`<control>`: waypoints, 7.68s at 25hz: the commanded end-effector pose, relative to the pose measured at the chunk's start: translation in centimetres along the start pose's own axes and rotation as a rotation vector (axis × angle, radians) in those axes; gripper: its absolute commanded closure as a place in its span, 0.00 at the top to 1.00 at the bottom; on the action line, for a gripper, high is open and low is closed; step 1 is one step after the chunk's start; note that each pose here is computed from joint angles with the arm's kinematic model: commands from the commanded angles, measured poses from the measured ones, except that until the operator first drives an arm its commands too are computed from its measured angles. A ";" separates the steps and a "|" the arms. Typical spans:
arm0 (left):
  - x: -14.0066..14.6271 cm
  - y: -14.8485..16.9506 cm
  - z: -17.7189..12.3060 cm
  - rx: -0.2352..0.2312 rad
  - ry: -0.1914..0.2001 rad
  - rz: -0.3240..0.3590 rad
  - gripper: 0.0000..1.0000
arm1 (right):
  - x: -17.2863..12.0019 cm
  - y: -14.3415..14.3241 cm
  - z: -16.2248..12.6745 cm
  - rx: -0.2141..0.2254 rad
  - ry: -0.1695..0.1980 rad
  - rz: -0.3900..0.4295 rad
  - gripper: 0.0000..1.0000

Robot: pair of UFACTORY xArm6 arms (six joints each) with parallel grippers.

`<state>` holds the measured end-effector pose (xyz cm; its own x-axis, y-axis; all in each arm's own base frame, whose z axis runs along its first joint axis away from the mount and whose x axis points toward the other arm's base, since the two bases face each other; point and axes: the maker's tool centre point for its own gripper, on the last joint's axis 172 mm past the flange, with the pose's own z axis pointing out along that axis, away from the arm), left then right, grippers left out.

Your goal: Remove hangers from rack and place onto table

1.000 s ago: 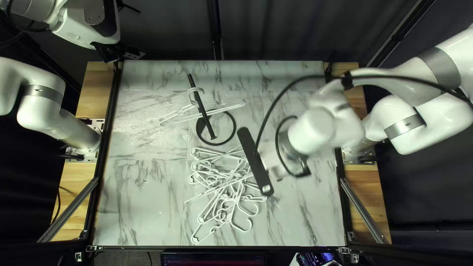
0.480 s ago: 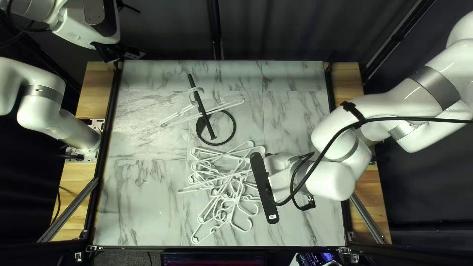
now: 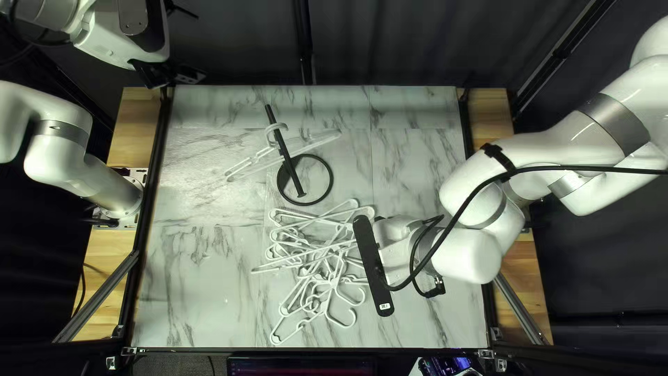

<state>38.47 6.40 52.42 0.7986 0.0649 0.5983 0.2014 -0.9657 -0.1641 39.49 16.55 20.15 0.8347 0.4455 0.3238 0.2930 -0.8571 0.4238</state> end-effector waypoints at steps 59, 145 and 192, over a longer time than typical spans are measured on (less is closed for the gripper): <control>0.0 0.0 0.0 0.000 0.000 0.000 1.00 | -2.9 -2.7 8.5 -0.724 -0.043 -0.251 0.00; 0.0 0.0 0.0 0.000 0.000 0.000 1.00 | -4.7 18.9 -18.5 0.141 0.140 0.081 1.00; 0.0 0.0 0.0 0.000 0.000 0.000 1.00 | 6.0 26.6 -22.6 0.110 0.224 0.441 1.00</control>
<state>38.47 6.40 52.42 0.7986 0.0649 0.5983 0.2014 -0.9657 -0.1641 41.77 2.30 52.68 0.7690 0.0643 0.6360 -0.0130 -0.9931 0.1161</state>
